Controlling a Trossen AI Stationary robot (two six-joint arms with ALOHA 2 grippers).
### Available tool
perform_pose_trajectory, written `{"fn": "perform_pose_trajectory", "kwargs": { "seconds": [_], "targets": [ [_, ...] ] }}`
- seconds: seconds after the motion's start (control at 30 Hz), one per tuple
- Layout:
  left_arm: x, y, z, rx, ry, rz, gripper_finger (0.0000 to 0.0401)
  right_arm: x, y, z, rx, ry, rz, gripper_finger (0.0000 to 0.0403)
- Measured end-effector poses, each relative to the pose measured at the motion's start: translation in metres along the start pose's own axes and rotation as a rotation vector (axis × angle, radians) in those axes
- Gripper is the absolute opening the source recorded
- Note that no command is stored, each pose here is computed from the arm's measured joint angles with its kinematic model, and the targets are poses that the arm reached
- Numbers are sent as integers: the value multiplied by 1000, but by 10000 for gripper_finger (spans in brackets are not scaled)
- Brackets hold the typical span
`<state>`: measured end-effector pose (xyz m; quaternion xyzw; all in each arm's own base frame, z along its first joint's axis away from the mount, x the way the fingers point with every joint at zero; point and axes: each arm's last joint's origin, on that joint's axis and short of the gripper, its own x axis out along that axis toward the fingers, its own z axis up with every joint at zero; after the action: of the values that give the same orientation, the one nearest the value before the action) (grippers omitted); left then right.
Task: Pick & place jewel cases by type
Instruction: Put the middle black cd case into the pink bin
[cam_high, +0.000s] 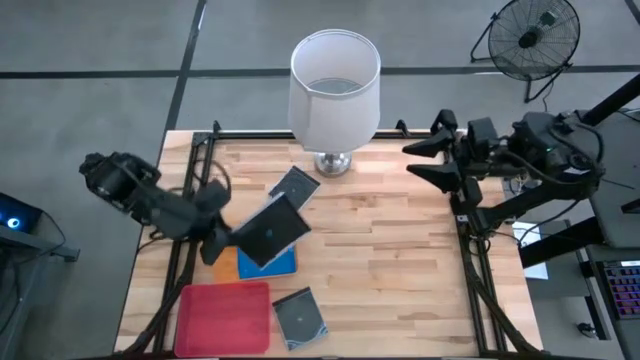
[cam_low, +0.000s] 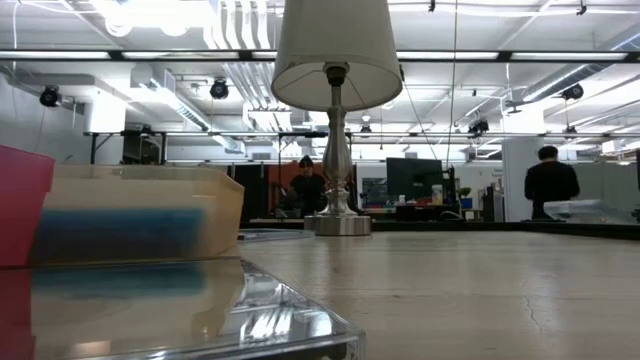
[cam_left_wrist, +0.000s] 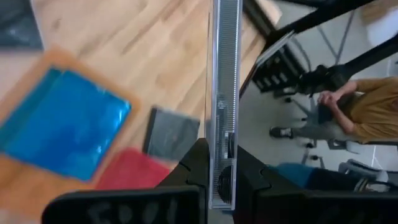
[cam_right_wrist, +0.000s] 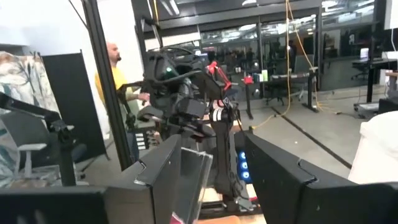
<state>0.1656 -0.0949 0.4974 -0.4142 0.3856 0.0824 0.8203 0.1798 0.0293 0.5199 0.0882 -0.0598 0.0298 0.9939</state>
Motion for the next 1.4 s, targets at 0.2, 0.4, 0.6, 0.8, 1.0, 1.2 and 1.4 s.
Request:
{"fn": "perform_pose_trajectory", "kwargs": {
  "seconds": [0.2,0.4,0.6,0.8,1.0,1.2,1.4],
  "targets": [
    [22,0,-35,-101,86,83,7,8,0,-5,-3,22,-3,171],
    [50,-3,-79,-224,128,81,7,11,1,-7,-4,30,-3,171],
    [63,2,-122,-360,119,67,7,12,1,-7,-4,32,-3,171],
    [68,12,-150,-450,118,102,7,12,1,-7,-4,32,-3,171],
    [81,25,-163,-478,93,157,7,12,1,-7,-4,32,-3,171],
    [99,36,-175,-473,125,206,7,12,1,-7,6,32,-3,171],
    [117,45,-188,-496,169,195,7,12,1,-7,15,31,-3,171]
  ]
}}
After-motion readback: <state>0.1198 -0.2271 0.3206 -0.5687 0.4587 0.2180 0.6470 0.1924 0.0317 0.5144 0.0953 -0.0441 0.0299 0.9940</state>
